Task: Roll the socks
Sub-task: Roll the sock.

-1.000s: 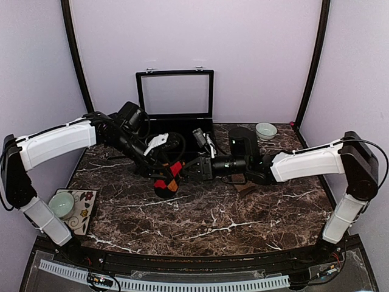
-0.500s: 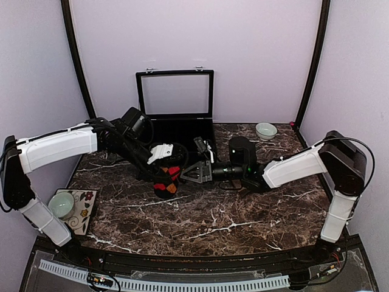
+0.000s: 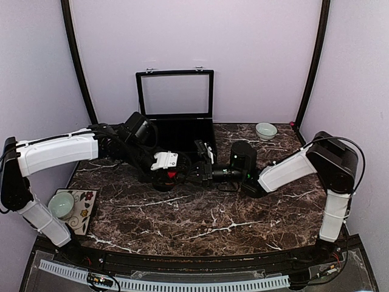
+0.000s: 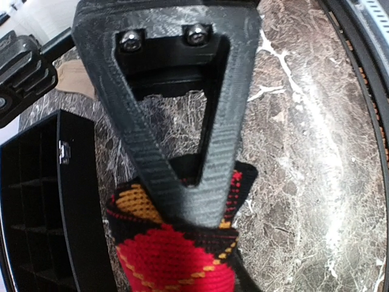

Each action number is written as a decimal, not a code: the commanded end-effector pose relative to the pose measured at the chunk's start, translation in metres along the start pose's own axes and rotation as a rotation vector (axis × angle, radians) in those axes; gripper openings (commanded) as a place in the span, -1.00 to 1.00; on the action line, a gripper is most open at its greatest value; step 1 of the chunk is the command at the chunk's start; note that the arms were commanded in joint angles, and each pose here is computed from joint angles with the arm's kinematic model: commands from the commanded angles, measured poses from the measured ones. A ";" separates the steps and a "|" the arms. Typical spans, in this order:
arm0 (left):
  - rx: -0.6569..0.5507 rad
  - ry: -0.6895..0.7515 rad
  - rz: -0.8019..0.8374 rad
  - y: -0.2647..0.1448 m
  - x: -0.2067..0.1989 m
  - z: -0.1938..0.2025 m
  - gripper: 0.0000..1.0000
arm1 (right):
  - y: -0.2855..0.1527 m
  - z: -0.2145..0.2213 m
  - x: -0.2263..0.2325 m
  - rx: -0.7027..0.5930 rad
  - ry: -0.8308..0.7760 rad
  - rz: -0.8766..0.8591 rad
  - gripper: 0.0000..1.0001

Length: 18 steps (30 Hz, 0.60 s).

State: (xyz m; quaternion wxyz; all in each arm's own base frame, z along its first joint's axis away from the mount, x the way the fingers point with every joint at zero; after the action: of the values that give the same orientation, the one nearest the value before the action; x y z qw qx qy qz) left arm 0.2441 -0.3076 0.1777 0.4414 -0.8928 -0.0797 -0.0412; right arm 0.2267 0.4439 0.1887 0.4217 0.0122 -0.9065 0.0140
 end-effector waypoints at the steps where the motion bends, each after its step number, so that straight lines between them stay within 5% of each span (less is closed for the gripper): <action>1: 0.012 0.083 -0.084 0.001 0.003 -0.003 -0.55 | 0.005 -0.016 0.015 -0.037 -0.006 -0.060 -1.00; 7: -0.020 0.029 -0.077 -0.004 0.004 -0.015 -0.94 | 0.008 -0.013 0.007 -0.026 0.036 -0.018 -0.96; 12: -0.071 -0.102 0.112 -0.013 -0.021 -0.025 -1.00 | -0.001 -0.014 0.016 -0.020 -0.109 0.011 -0.29; 18: -0.237 -0.367 0.511 -0.044 -0.049 -0.054 -1.00 | -0.023 -0.016 0.041 0.020 -0.495 0.112 0.05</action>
State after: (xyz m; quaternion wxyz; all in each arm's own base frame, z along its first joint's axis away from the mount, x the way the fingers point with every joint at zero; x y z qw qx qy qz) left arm 0.2236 -0.3182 0.2015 0.3896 -0.9168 -0.0382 0.0787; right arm 0.2216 0.4349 0.2060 0.3391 -0.0082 -0.9400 0.0372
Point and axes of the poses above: each gripper's point midway between its finger pads, its own y axis out along the fingers, its own x axis along the line the jaws close on, z = x × y, the point moved 1 cm from there along -y, back along the fingers, and after that the axes turned 15 degrees about -y, right-handed, at the moved point
